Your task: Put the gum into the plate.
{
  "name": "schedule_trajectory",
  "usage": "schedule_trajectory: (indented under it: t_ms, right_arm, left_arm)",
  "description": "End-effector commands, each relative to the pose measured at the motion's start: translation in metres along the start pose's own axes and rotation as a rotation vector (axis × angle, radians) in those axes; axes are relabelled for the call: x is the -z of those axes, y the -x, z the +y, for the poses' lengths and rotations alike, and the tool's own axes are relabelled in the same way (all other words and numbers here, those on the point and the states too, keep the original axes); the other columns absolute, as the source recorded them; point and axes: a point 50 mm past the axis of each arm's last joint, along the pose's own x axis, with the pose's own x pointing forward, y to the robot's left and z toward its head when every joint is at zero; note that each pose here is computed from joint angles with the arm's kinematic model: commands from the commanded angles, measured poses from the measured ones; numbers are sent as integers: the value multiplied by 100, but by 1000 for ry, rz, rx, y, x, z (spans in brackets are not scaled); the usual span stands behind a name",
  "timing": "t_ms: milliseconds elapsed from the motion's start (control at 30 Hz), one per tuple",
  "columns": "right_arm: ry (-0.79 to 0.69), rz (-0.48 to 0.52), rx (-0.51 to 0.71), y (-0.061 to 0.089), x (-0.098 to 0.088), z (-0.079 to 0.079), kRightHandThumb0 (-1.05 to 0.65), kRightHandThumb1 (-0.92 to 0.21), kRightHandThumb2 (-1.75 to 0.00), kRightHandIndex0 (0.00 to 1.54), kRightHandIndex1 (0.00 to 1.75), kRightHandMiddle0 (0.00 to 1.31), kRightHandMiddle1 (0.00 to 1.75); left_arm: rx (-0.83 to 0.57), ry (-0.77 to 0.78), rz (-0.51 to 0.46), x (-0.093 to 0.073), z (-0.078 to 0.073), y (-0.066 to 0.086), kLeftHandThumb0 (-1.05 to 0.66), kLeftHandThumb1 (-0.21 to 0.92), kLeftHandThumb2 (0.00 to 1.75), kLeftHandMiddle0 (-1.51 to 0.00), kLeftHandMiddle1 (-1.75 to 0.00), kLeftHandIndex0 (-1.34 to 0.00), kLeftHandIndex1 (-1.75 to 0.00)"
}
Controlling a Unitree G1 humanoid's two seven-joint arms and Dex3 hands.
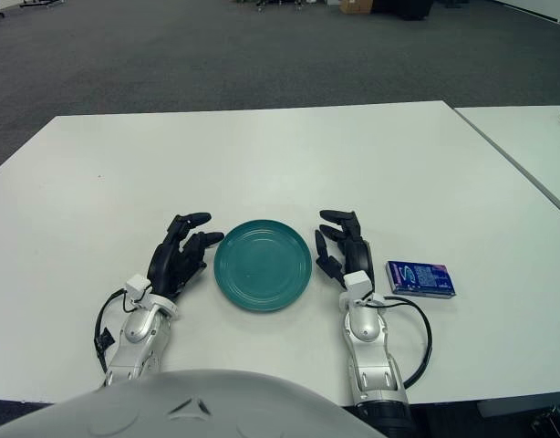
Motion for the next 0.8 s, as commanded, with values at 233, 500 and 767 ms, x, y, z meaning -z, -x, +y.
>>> schedule_trajectory:
  t_ms: [233,500,767]
  right_arm:
    - [461,-265,23,20,-58,-49,-59,-91,-60,46,57,10,107]
    - [989,-408,66,33,-80,-78,-74,-92,-50,33,34,2,96]
    - [1360,-366,-45,55,-104,-104,-90,-92,-27,22,14,0,72]
  left_arm:
    - [-27,11,70,14,1,1,-57,92,63,-46,-105,-20,-128]
    - [-8,16,51,12,-7,-2,-55,92,63,-46,-104,-20,-127]
    - [-10,-1,50,13,-9,-1,-53,91,64,-45,-100,-20,-126]
